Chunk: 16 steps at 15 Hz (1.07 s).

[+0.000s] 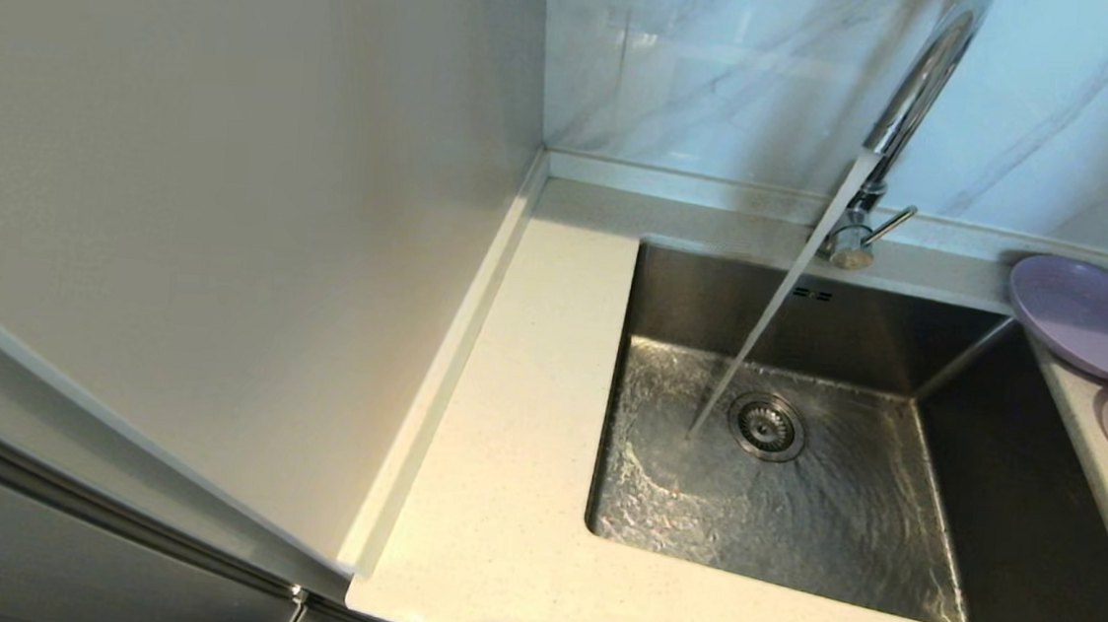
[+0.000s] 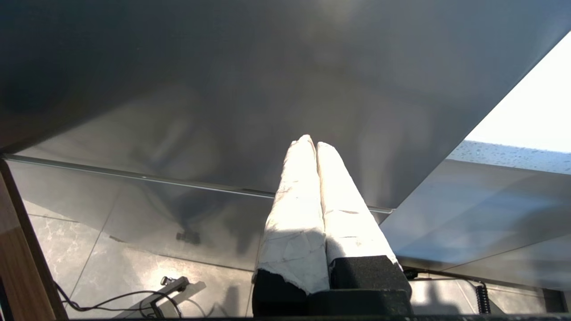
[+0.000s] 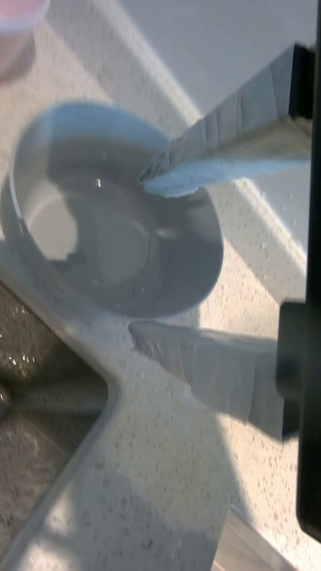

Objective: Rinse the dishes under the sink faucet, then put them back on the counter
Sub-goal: Place the bowl on the table

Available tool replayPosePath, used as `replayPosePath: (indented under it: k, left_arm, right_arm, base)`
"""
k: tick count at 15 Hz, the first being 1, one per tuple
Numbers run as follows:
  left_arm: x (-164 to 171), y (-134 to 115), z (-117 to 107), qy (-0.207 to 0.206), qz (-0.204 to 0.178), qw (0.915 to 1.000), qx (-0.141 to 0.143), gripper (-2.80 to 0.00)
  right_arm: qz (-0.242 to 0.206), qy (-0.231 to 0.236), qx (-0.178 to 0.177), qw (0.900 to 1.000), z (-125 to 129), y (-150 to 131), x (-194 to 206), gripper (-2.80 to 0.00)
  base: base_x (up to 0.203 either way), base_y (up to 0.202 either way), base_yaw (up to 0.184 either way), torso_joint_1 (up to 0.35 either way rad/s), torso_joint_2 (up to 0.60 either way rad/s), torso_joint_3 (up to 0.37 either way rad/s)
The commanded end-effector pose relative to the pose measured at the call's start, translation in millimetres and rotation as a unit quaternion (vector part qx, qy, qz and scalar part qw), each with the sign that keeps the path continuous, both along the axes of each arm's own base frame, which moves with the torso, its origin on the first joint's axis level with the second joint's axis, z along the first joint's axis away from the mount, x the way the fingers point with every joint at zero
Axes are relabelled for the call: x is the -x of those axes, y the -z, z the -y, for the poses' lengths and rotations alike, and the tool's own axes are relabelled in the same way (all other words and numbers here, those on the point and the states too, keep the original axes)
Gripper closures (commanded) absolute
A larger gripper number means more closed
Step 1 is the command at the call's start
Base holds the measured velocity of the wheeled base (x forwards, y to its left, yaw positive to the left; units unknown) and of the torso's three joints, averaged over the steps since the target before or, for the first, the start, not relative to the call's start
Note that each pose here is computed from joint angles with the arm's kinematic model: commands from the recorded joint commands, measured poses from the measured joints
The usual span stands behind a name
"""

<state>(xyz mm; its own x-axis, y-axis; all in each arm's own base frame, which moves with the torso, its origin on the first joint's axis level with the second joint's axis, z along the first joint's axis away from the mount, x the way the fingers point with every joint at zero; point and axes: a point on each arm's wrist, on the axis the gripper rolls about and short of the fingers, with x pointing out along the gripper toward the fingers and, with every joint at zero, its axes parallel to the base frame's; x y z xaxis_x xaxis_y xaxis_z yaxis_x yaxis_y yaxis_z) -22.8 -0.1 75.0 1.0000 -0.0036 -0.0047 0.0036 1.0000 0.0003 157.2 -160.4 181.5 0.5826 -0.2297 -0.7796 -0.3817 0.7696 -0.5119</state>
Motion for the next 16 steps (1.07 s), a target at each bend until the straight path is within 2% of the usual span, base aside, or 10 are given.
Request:
replayPosePath:
  k: [1,4,7,9,10,11,13,16]
  left_arm:
    - [0.0,0.0,0.0,0.000,0.000,1.0000,0.000,0.00]
    - [0.0,0.0,0.0,0.000,0.000,1.0000,0.000,0.00]
    - [0.0,0.0,0.0,0.000,0.000,1.0000,0.000,0.00]
    - [0.0,0.0,0.0,0.000,0.000,1.0000,0.000,0.00]
    - [0.0,0.0,0.0,0.000,0.000,1.0000,0.000,0.00]
    - [0.0,0.0,0.0,0.000,0.000,1.0000,0.000,0.00]
    - [0.0,0.0,0.0,0.000,0.000,1.0000,0.000,0.00]
    - [0.0,0.0,0.0,0.000,0.000,1.0000,0.000,0.00]
  right_arm:
    - [0.020,0.000,0.018,1.000,-0.2,-15.9,0.0,-2.80]
    - [0.075,0.009,0.015,0.997,-7.6,-58.7,-1.3,-2.80]
    - [0.097,0.041,-0.043,0.994,-28.6,-99.4,-0.9,-2.80]
    - [0.123,0.064,-0.096,0.986,-48.2,-119.1,-8.6,-2.80]
    - [0.136,0.078,-0.109,0.982,-57.2,-127.3,-12.7,-2.80]
    - [0.142,0.090,-0.114,0.979,-66.0,-134.2,-15.9,0.00]
    - [0.130,0.104,-0.120,0.979,-79.9,-141.2,-17.4,0.00]
    - [0.107,0.112,-0.129,0.979,-80.9,-132.9,-16.8,0.00]
  base:
    - [0.000,0.000,0.000,0.000,0.00,0.000]
    - [0.000,0.000,0.000,0.000,0.00,0.000]
    - [0.000,0.000,0.000,0.000,0.00,0.000]
    - [0.000,0.000,0.000,0.000,0.00,0.000]
    - [0.000,0.000,0.000,0.000,0.00,0.000]
    - [0.000,0.000,0.000,0.000,0.00,0.000]
    - [0.000,0.000,0.000,0.000,0.00,0.000]
    - [0.000,0.000,0.000,0.000,0.00,0.000]
